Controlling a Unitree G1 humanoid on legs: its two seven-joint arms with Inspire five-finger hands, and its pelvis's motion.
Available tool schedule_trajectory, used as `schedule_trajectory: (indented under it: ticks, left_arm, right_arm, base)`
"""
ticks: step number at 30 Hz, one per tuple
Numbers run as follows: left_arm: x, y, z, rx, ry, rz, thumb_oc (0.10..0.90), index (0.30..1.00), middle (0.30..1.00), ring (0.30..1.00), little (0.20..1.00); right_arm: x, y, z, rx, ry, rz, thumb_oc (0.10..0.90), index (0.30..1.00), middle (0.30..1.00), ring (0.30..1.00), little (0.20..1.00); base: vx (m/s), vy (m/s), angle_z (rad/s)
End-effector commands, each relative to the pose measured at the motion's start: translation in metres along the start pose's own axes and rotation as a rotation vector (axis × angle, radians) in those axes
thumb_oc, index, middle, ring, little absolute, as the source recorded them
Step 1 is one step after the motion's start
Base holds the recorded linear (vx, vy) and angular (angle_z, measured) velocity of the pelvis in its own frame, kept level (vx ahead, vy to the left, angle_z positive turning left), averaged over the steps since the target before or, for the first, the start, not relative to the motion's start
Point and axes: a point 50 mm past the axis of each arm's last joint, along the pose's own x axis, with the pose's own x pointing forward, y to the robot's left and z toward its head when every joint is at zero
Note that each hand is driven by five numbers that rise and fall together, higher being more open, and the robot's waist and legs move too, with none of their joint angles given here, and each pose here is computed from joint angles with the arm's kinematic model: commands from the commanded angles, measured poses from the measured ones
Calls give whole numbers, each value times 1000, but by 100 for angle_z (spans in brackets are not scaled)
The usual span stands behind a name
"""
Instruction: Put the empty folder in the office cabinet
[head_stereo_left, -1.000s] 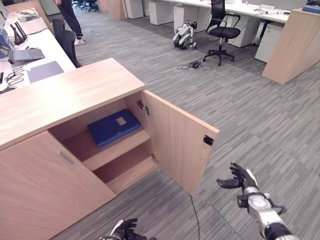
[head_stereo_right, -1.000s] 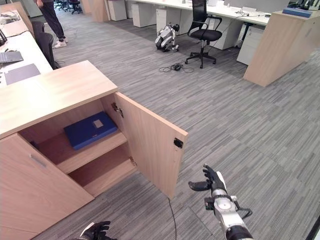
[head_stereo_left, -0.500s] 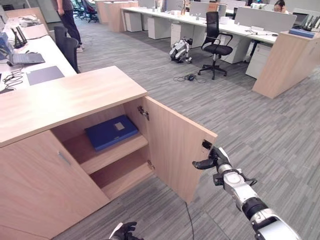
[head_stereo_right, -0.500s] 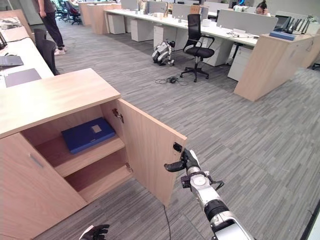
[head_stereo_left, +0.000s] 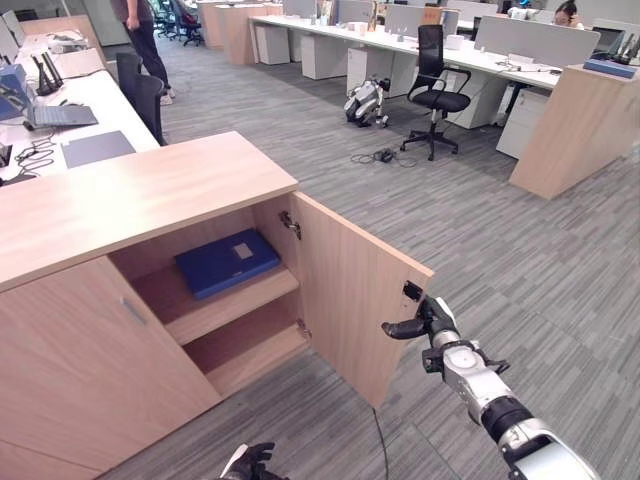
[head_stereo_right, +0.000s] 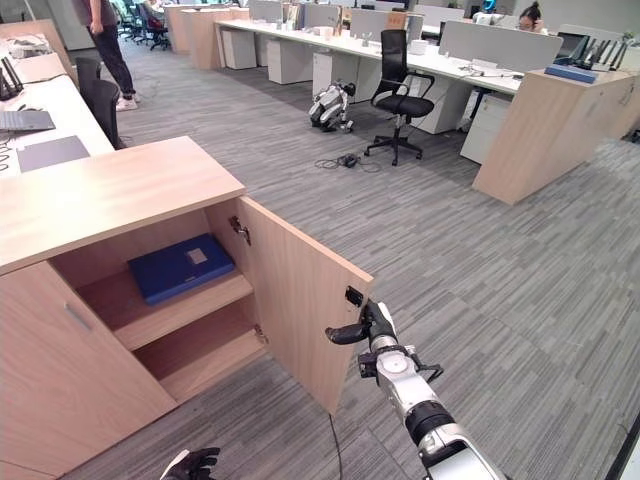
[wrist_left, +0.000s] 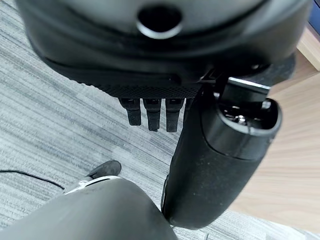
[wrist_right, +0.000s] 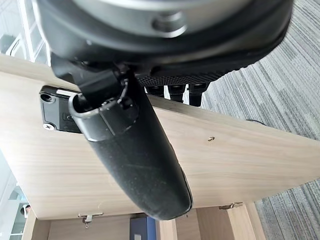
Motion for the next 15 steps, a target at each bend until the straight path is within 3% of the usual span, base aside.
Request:
schedule_trajectory:
  ticks: [1, 6, 10, 15]
  left_arm:
    - [8, 10, 38, 58, -108, 44, 800, 900, 900, 900, 900]
    - [9, 11, 49, 87, -133, 58, 800, 900, 900, 900, 900]
    - [10, 8, 54, 159, -159, 48, 800, 900, 900, 900, 900]
    - [5, 6, 36, 261, -134, 23, 800, 900, 900, 900, 900]
  right_arm:
    - [-16, 78, 114, -73, -497, 370, 800, 900, 900, 900, 900]
    - [-42, 121, 134, -133, -620, 580, 800, 900, 900, 900, 900]
    - [-85, 180, 187, -181, -855, 832, 800, 900, 900, 900, 900]
    - [-103, 204, 208, -61, -873, 963, 800, 900, 900, 900, 900]
  base:
    - [-54, -106, 31]
    - [-55, -126, 42]
    - [-39, -221, 60]
    - [-41, -103, 130]
